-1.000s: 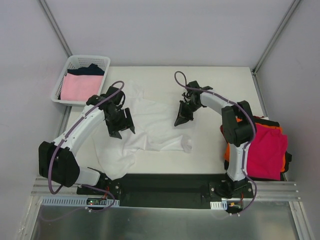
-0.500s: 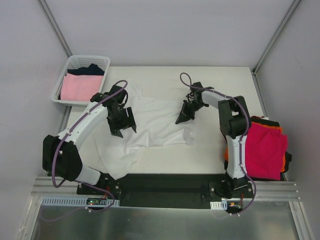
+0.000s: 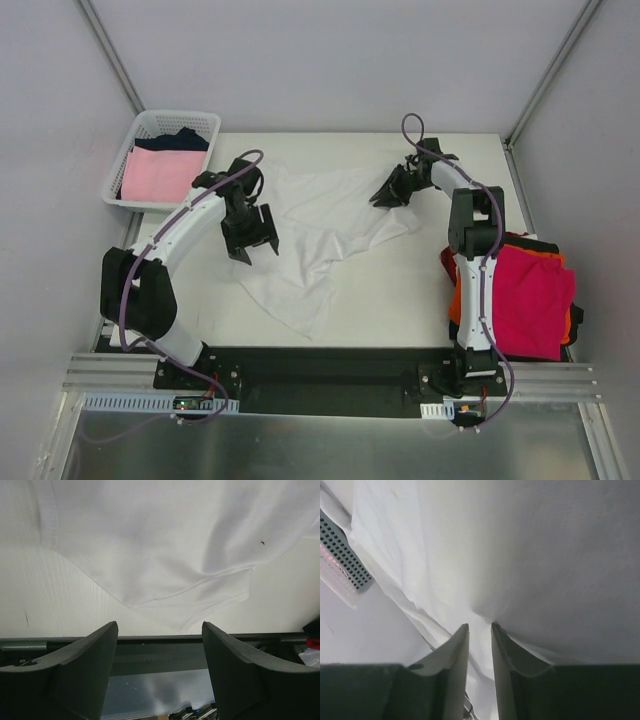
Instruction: Fold and stack the t-shirts
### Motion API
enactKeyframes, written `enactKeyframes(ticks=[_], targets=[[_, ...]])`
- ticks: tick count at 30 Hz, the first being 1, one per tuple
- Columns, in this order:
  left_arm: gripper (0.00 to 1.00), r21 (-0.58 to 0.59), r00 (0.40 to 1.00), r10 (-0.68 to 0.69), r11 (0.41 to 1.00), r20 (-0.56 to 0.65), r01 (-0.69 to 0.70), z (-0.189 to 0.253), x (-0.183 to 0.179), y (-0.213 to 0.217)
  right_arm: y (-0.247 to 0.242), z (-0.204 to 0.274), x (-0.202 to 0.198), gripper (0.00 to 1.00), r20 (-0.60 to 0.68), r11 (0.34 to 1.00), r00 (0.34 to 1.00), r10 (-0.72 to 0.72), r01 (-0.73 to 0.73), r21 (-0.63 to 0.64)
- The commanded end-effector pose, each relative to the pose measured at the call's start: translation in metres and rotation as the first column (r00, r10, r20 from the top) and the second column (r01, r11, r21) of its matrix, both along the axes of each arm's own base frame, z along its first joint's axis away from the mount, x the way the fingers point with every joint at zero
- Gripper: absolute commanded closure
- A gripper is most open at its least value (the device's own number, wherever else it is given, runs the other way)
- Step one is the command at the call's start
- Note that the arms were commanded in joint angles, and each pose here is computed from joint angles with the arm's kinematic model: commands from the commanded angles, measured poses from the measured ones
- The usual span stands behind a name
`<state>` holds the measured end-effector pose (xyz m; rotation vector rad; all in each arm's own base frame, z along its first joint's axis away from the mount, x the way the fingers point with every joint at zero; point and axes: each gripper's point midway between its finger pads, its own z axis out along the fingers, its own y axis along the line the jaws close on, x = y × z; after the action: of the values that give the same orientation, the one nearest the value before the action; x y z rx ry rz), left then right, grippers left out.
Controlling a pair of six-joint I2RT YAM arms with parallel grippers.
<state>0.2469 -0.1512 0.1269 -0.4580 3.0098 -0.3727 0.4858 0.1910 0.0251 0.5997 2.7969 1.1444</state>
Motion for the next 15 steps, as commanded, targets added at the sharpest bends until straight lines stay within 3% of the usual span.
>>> enactKeyframes(ticks=[1,9,15], targets=[[0.31,-0.019,0.999,-0.037,0.999,0.024,0.038,0.013,0.011,-0.009,0.016,0.025,0.015,0.67,0.095,0.997,0.995,0.009,-0.016,0.079],[0.28,-0.011,0.987,-0.139,0.990,0.080,0.140,0.012,0.039,-0.032,0.015,0.069,-0.007,0.63,0.150,0.994,0.988,0.042,-0.058,0.098],[0.22,-0.089,0.950,-0.306,0.946,0.065,0.311,-0.010,0.021,-0.072,-0.027,0.115,-0.028,0.62,0.226,0.999,0.974,-0.015,0.006,0.040]])
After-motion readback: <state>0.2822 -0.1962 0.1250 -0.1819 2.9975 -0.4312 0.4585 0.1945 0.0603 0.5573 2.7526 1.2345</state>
